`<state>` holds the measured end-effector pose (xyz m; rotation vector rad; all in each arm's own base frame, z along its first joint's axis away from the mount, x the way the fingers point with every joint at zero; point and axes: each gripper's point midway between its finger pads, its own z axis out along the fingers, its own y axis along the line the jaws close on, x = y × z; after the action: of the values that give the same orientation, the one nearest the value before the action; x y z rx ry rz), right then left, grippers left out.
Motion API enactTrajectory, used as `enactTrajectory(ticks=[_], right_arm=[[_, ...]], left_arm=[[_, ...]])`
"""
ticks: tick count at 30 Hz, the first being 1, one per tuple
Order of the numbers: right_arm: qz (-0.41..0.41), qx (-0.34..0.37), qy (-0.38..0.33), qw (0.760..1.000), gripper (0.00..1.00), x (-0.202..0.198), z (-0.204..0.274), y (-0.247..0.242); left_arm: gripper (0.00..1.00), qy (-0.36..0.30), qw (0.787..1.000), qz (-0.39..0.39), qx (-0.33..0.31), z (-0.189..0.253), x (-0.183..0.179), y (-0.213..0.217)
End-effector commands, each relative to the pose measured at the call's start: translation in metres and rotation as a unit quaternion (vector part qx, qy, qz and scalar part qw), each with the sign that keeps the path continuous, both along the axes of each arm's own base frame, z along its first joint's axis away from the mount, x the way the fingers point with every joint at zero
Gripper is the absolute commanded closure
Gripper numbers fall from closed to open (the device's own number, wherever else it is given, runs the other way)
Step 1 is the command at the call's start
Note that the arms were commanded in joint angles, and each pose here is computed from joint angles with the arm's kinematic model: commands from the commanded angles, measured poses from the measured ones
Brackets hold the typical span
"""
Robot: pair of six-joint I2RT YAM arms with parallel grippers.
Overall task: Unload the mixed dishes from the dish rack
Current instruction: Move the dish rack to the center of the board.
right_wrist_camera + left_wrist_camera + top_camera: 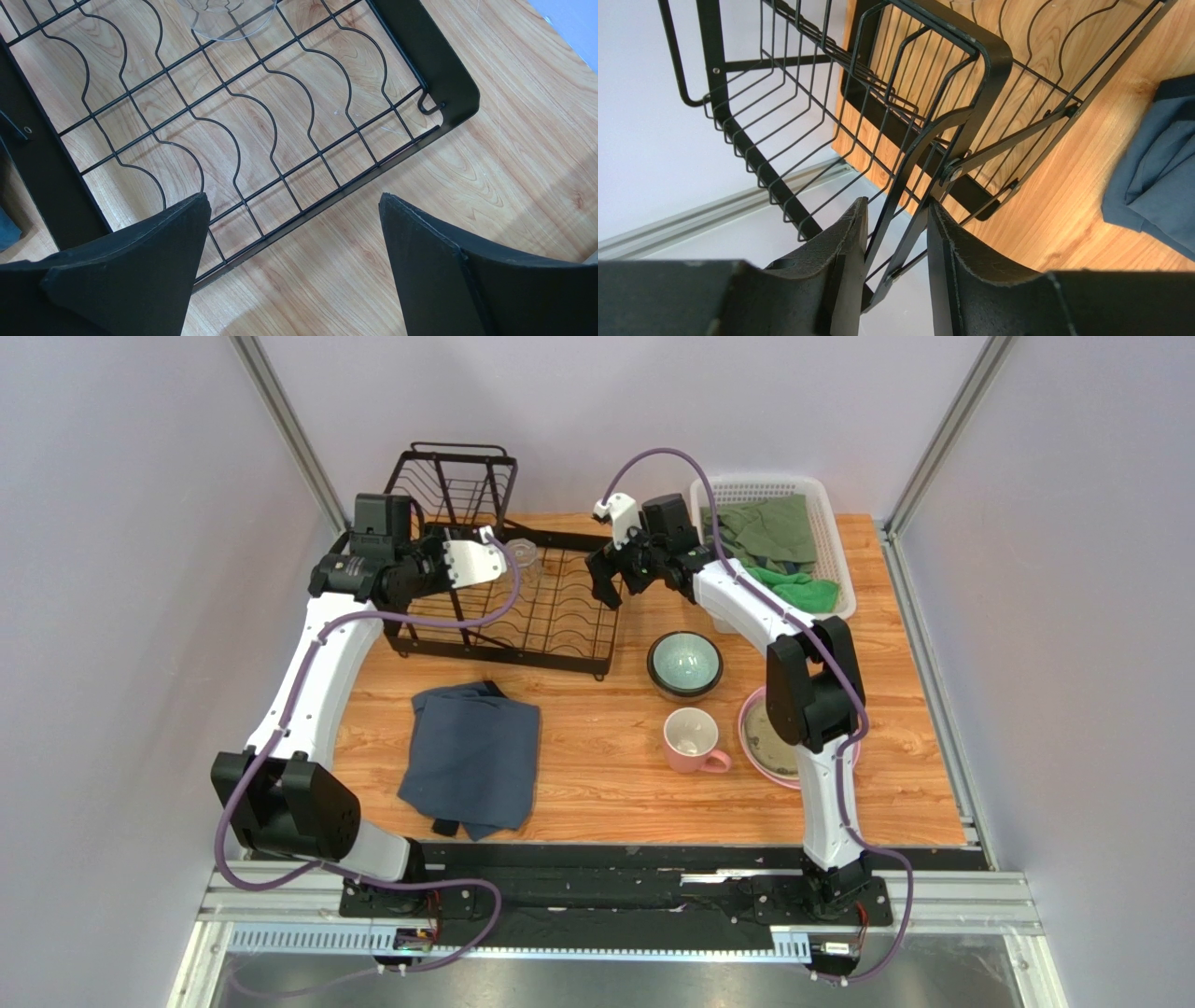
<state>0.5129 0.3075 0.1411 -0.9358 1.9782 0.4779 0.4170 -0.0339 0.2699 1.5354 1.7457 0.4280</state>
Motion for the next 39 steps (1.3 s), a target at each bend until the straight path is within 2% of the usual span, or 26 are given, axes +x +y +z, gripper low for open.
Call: enactTrajectory(ticks=[1, 6, 14, 23, 31, 39], right_arm=[[0.013, 0.026, -0.033, 0.999, 0.05, 0.008, 0.027, 0.012], [0.016, 0.028, -0.034, 0.999, 0.05, 0.007, 0.03, 0.017], [0.029, 0.025, -0.038, 0.999, 0.05, 0.001, 0.031, 0.028], [0.071, 0.037, -0.034, 0.996, 0.05, -0.012, 0.035, 0.057], [0.127, 0.077, -0.037, 0.988, 0.09, -0.022, 0.028, 0.09], [0.175, 0.076, -0.068, 0.979, 0.08, -0.033, 0.024, 0.124]], left_arm=[[0.72, 0.013, 1.0, -0.013, -0.005, 0.0, -0.024, 0.0], [0.87, 0.01, 0.999, -0.037, 0.009, -0.004, -0.034, -0.001], [1.0, -0.002, 0.994, -0.102, 0.029, -0.009, -0.051, -0.01], [1.0, -0.029, 0.983, -0.179, 0.04, -0.011, -0.08, -0.024], [1.0, -0.015, 0.978, -0.2, 0.049, -0.031, -0.097, -0.025], [1.0, -0.012, 0.977, -0.204, 0.054, -0.038, -0.099, -0.024]])
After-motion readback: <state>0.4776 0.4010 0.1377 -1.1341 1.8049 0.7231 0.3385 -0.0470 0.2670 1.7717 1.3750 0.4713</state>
